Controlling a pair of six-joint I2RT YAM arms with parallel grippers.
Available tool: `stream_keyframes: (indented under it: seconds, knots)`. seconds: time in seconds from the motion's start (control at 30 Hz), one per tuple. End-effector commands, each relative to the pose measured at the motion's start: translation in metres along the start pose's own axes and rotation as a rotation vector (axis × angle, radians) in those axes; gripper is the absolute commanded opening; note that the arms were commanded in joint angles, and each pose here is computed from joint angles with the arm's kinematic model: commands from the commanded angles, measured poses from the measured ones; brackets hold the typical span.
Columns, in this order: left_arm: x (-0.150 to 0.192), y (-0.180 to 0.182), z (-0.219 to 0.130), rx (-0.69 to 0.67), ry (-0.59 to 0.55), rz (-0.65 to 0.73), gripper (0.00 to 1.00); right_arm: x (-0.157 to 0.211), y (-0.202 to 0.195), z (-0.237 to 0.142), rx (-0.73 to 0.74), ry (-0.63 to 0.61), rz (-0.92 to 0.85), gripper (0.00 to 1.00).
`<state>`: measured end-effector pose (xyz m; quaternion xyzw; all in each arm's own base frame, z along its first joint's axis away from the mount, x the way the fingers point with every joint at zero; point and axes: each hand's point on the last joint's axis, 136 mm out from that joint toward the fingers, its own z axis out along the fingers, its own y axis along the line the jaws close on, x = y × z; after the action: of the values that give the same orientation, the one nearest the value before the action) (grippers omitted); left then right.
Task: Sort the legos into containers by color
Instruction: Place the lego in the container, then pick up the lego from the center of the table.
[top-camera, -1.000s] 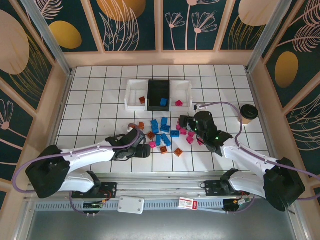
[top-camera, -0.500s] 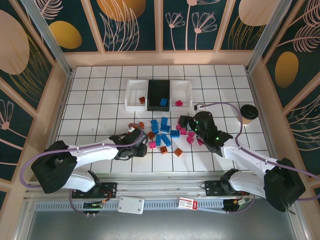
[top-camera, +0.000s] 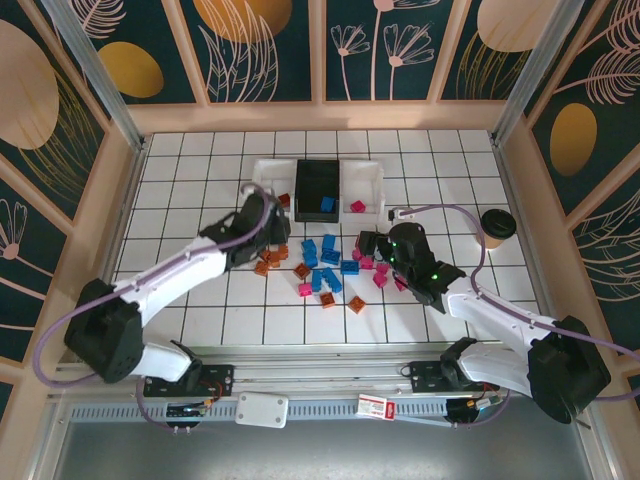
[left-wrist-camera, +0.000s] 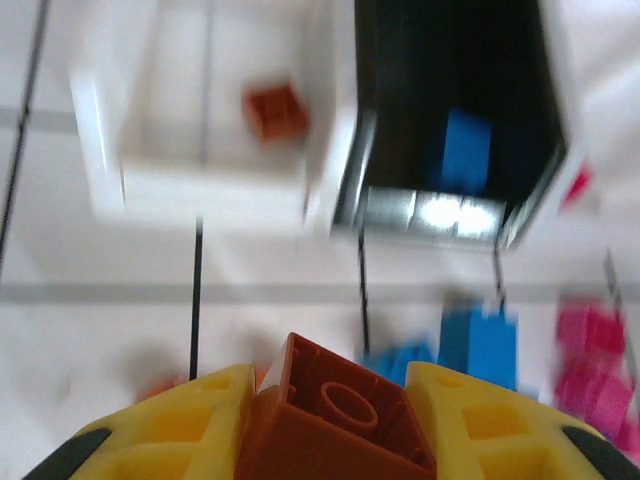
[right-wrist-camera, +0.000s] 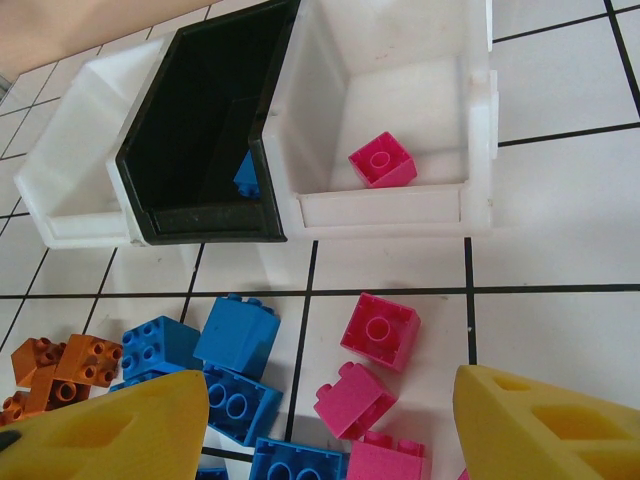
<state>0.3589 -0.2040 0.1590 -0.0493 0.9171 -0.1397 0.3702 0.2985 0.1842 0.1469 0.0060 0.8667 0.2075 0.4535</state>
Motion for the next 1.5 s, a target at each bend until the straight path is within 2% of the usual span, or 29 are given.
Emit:
stream_keyframes:
  seconds: [0.0,0.17,0.4,0.53,0.63,0.77,0.9,1.03,1.07,1.17,1.3,1.47]
  knots:
    - [-0.044,0.001,0.031,-0.048,-0.064,0.005,0.22,-0.003,-0.004,0.002,0.022,-0.014,0.026,0.66]
    - [-0.077,0.019,0.089,-0.145,-0.046,-0.020,0.21,0.001,-0.007,0.000,0.034,-0.004,0.023,0.66]
    - [-0.094,0.047,0.136,-0.219,-0.005,-0.080,0.22,0.005,-0.012,-0.007,0.036,0.000,0.027,0.66]
    - [-0.098,0.045,0.147,-0.224,0.005,-0.079,0.34,0.009,-0.013,-0.008,0.035,0.014,0.019,0.67]
    - [-0.103,0.041,0.145,-0.213,-0.002,-0.085,0.48,0.012,-0.014,-0.009,0.036,0.024,0.017,0.67]
    - [-0.115,0.027,0.128,-0.144,-0.026,-0.104,0.68,0.016,-0.004,-0.006,-0.015,0.048,0.012,0.67]
    - [-0.123,0.007,0.089,-0.009,-0.082,-0.145,0.85,0.022,0.018,0.004,-0.086,0.096,-0.011,0.67]
    - [-0.097,-0.007,0.052,0.117,-0.088,-0.167,0.97,0.024,0.052,0.021,-0.123,0.122,-0.070,0.67]
    - [-0.097,-0.011,0.033,0.151,-0.113,-0.172,0.98,0.025,0.061,0.026,-0.134,0.129,-0.087,0.67]
    - [-0.068,-0.013,0.007,0.207,-0.117,-0.180,0.99,0.029,0.090,0.044,-0.158,0.151,-0.141,0.67]
    - [-0.024,0.010,-0.013,0.187,-0.098,-0.200,0.99,0.039,0.117,0.074,-0.163,0.204,-0.193,0.67]
    - [0.009,0.040,-0.037,0.167,-0.124,-0.248,0.99,0.053,0.121,0.110,-0.093,0.275,-0.222,0.66]
